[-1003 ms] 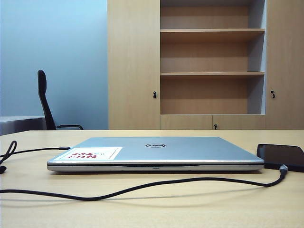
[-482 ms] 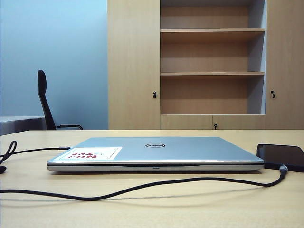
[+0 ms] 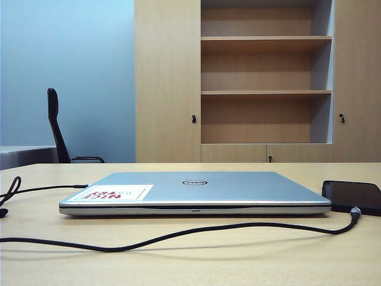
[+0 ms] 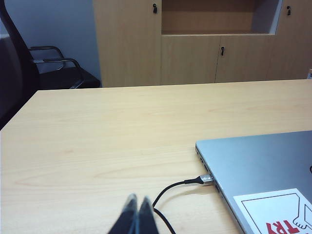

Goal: Pick up the charging cable and the phone, plug the charging cable into the charging port on the phone, and finally place them back on the table.

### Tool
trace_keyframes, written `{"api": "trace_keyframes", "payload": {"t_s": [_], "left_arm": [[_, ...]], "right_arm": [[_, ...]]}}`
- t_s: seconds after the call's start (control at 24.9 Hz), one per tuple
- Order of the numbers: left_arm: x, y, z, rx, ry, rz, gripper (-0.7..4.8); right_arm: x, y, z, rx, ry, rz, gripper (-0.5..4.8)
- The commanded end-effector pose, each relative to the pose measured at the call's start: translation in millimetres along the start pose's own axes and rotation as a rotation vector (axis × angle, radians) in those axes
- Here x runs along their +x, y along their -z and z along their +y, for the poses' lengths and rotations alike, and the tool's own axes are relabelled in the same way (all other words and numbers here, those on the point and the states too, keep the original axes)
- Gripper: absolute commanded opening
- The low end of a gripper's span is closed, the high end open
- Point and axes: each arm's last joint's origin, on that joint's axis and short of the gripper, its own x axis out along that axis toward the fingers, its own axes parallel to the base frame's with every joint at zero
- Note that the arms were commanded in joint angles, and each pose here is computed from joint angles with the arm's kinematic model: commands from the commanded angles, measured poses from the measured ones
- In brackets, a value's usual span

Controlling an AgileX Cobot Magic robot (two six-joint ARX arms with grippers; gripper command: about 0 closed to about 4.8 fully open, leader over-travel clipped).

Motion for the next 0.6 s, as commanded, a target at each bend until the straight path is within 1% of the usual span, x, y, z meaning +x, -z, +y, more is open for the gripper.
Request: {"api": "trace_keyframes", "payload": {"t_s": [0.04,0.2,0.36,0.48,0.6], "left_arm": [[0.0,-1.1,-0.2,0.009,0.003,-0.013,-0.06],[0.0,-1.1,-0.2,0.009,0.003,-0.013,-0.06],[0.0,-1.1,-0.2,0.009,0.003,-0.013,-0.06],[0.0,-1.1,-0.2,0.009,0.003,-0.013,-0.06],[0.0,-1.1,-0.2,0.009,0.003,-0.013,-0.06]], "right_arm": [[0.1,-1.6,-0.4,0.001,0.014,-0.034,0.13],[0.1,-1.7,-0.4,-0.001,0.014,-0.034,0.13],[0.1,-1.7,-0.3,-0.084,0.013,-0.034,0.13],[0.1,-1.7,-0.3,-0.084,0.013,-0.035,0.13],[0.1,-1.7,0.9,-0.084,-0.029,-0.035,0.13]]}}
